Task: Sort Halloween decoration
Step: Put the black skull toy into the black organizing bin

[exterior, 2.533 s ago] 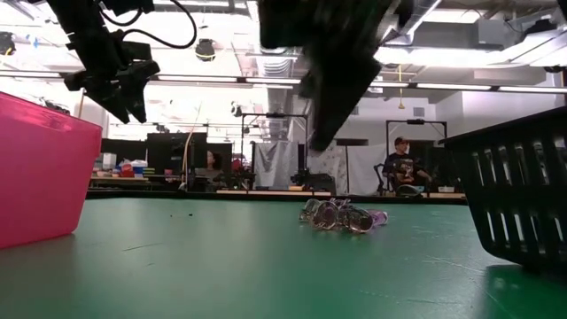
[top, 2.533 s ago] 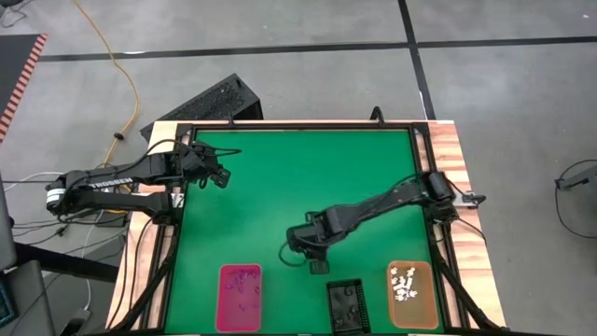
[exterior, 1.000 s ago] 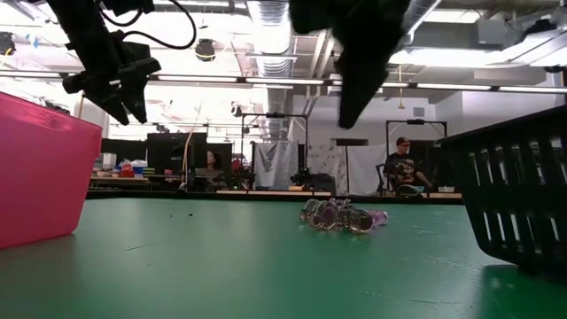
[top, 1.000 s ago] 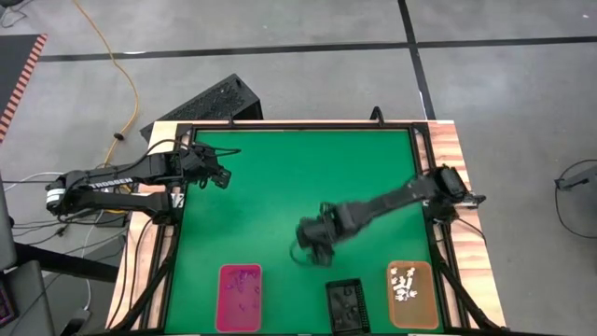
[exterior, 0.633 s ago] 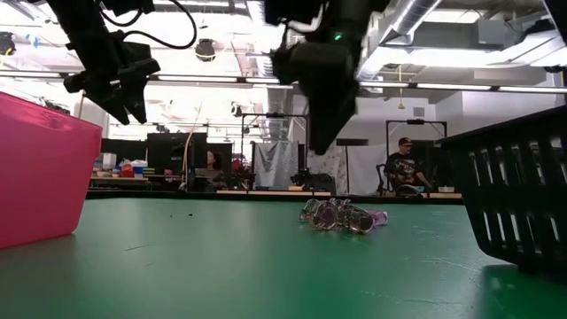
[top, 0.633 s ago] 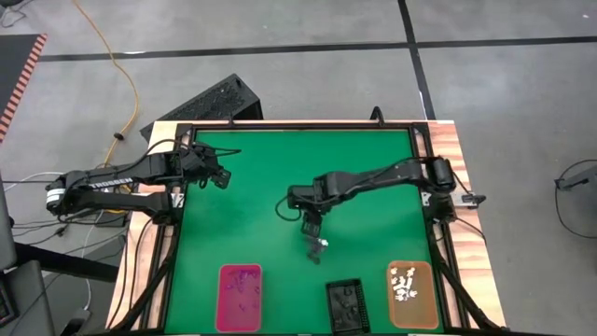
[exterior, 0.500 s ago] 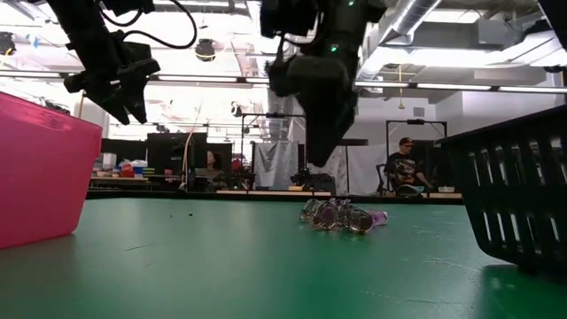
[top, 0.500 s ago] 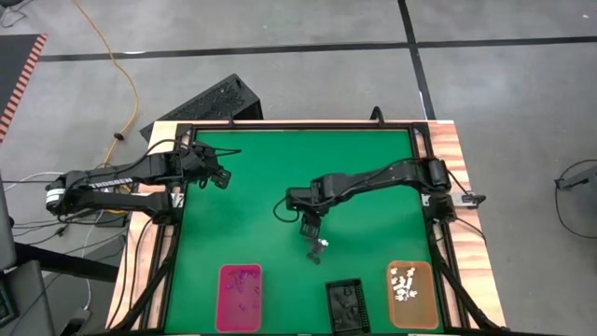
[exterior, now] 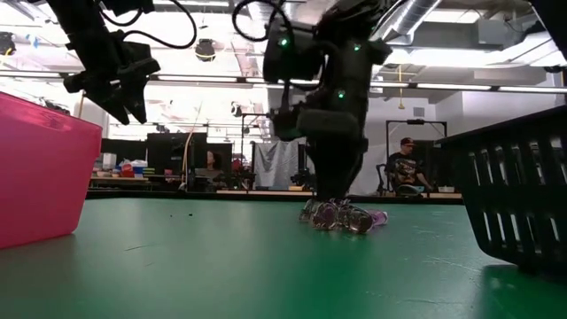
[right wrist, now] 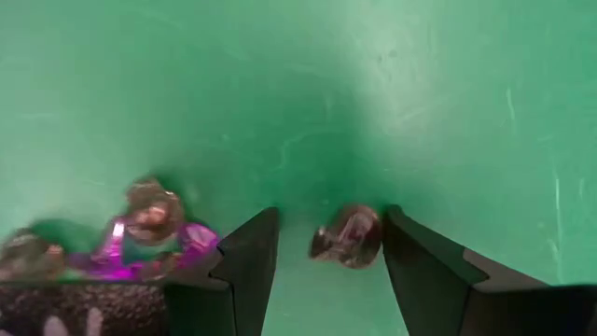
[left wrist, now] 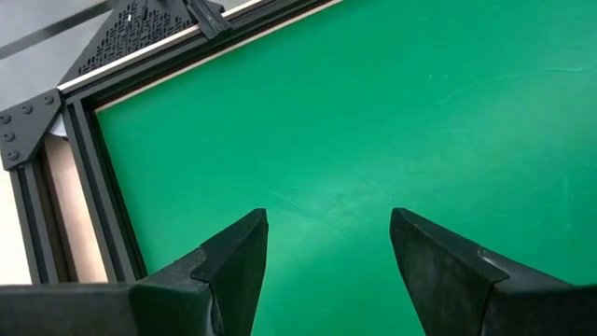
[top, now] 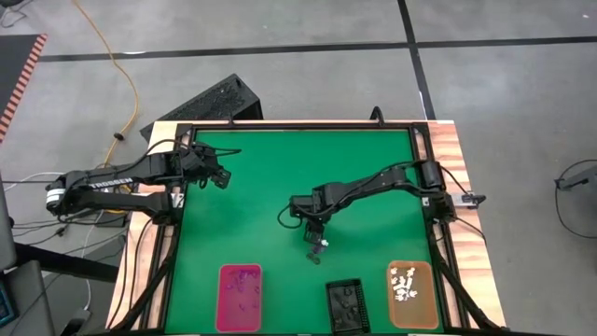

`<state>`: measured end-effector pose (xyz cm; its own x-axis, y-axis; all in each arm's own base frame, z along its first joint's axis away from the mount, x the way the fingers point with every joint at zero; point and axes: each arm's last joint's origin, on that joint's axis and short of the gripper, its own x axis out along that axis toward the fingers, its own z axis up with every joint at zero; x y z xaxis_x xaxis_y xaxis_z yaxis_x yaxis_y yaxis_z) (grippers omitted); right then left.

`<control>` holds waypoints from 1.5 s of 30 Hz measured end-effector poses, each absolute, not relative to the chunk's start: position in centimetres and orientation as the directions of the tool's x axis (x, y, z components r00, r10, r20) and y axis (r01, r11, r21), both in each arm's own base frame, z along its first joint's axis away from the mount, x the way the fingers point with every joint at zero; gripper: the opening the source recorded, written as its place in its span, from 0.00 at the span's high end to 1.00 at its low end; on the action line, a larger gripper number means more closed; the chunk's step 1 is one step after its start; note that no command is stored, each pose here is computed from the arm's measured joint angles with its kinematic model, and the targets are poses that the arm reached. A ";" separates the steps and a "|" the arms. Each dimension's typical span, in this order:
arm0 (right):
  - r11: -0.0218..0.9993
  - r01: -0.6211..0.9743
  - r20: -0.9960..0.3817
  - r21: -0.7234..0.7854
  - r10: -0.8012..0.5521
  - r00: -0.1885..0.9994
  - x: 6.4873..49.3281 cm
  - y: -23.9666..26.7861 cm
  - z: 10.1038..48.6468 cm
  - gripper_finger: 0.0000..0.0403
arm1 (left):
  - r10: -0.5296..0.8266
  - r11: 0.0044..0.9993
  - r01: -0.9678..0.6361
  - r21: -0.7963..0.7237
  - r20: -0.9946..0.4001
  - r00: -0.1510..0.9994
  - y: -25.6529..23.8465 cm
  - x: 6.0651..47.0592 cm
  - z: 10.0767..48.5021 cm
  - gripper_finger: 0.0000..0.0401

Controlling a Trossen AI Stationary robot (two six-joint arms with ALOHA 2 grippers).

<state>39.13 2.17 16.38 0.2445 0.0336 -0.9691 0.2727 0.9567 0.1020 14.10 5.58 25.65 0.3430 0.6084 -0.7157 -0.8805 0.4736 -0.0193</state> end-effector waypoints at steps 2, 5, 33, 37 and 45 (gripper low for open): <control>0.958 0.265 -0.964 0.107 0.035 0.262 39.1 2.0 15.9 0.46 | 0.616 0.468 -0.884 -0.014 -0.712 0.338 5.6 14.1 25.7 0.45; 0.957 0.265 -0.958 0.119 0.041 0.284 39.1 2.1 15.7 0.47 | 0.629 0.455 -0.890 -0.009 -0.705 0.329 5.6 14.1 25.7 0.45; 0.962 0.245 -0.969 0.124 0.063 0.240 36.7 4.3 21.4 0.92 | 0.635 0.447 -0.895 -0.005 -0.703 0.321 5.6 14.0 25.7 0.45; 0.940 0.312 -0.975 0.137 0.072 0.211 32.6 7.1 24.9 0.92 | 0.619 0.458 -0.889 -0.012 -0.714 0.328 5.6 14.0 25.6 0.45; 0.763 0.577 -0.956 0.291 0.221 0.191 25.8 10.8 24.4 0.72 | 0.601 0.470 -0.882 -0.026 -0.723 0.341 5.5 14.0 25.6 0.45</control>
<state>25.76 10.81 24.45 0.1907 0.2209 -0.9565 0.5771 0.7630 0.2913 14.05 5.54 25.59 0.3408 0.6009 -0.7230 -0.8825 0.4696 -0.0256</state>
